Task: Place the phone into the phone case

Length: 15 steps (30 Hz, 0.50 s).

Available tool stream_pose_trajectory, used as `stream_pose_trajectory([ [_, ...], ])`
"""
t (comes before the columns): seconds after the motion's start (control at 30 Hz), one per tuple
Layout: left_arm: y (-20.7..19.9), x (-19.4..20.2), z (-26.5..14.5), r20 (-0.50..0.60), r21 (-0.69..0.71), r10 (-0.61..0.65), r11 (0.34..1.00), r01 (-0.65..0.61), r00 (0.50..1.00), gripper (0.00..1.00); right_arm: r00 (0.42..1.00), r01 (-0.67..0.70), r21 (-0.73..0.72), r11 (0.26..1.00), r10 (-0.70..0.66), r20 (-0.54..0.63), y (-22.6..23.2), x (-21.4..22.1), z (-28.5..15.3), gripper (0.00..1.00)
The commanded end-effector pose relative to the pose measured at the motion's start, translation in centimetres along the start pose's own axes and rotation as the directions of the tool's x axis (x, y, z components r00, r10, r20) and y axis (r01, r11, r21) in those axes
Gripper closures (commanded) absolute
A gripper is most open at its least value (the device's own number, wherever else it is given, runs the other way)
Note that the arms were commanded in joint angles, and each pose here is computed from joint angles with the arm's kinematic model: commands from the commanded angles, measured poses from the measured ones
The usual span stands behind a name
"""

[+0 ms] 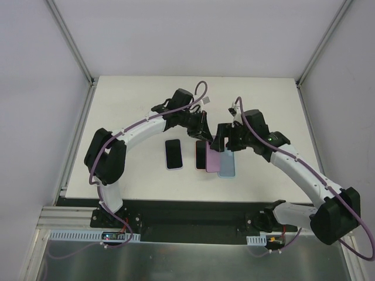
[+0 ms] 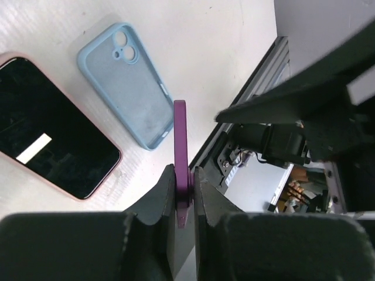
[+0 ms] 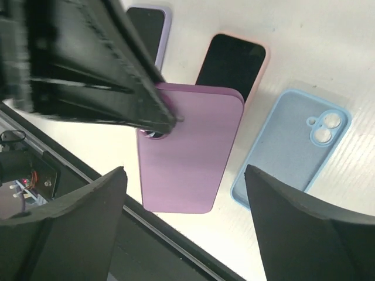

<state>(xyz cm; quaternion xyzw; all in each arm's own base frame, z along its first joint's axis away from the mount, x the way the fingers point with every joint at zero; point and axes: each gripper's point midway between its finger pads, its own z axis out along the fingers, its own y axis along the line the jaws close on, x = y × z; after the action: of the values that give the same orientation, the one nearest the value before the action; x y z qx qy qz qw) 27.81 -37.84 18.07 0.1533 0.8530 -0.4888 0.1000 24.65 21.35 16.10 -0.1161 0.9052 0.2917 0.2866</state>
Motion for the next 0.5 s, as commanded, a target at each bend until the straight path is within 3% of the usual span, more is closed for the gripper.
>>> stream_pose_trajectory([
  [0.0, -1.2, -0.9, -1.7, 0.053, 0.010, -0.039, 0.999, 0.038, 0.998, 1.00, 0.990, 0.081, 0.086, 0.993, -0.090, 0.106, 1.6, -2.3, -2.8, 0.16],
  [0.27, -1.0, -3.1, -3.6, 0.179, -0.042, -0.144, 0.987, 0.154, 0.973, 1.00, 0.948, 0.220, 0.377, 0.900, -0.288, 0.134, 0.4, -1.5, -4.2, 0.28],
  [0.47, -1.5, -4.5, -5.2, 0.266, -0.049, -0.205, 0.973, 0.225, 0.942, 1.00, 0.844, 0.414, 0.518, 0.748, -0.529, 0.089, 3.4, -1.9, -4.1, 0.38],
])
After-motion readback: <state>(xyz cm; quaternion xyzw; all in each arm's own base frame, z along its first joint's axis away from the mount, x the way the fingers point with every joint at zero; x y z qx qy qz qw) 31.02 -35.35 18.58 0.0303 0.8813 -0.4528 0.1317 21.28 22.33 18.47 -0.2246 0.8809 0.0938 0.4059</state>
